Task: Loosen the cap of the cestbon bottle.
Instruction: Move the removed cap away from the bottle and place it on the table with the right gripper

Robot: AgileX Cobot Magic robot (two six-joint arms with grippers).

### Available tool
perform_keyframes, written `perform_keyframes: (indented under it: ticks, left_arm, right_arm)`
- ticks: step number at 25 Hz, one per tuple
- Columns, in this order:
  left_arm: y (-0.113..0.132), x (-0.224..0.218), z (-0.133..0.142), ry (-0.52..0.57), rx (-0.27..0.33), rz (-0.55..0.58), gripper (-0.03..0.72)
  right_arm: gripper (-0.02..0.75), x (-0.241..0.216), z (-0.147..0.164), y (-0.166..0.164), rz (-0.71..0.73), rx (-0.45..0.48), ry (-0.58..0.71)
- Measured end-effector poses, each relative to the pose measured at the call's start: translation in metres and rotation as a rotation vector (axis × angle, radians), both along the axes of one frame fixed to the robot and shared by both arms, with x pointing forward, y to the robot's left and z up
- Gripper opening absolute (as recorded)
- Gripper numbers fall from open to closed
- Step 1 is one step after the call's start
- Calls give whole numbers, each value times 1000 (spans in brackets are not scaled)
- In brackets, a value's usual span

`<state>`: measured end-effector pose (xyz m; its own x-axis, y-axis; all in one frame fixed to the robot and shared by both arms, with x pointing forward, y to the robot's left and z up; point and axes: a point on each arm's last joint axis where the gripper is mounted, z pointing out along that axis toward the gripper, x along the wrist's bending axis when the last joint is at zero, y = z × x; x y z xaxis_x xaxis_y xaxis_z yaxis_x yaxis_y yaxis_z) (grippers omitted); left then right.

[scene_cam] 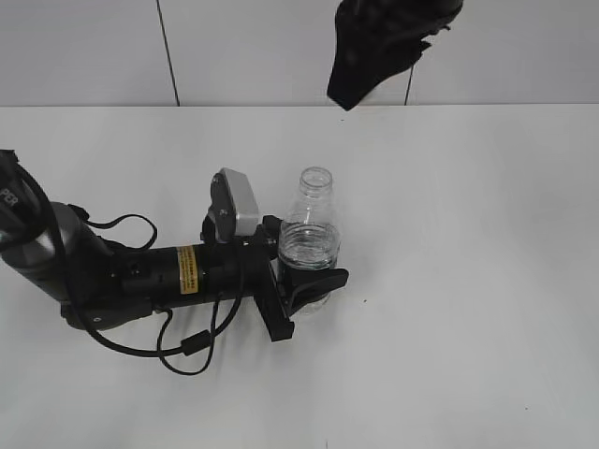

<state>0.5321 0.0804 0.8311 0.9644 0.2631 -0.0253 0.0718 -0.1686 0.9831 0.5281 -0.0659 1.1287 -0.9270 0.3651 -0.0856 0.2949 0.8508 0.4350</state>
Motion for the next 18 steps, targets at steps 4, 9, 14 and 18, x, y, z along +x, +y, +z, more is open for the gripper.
perform_keyframes:
  ticks: [4,9,14,18]
  left_arm:
    - [0,0,0,0,0,0,400]
    - [0,0,0,0,0,-1,400]
    - [0,0,0,-1,0,-1,400]
    - [0,0,0,-1,0,-1,400]
  right_arm:
    - [296,-1,10,-11,-296,26,31]
    - [296,3,13,-22,-462,38,36]
    - [296,15,5,-42,-551,6,39]
    - [296,21,-15,-69,-627,-53,88]
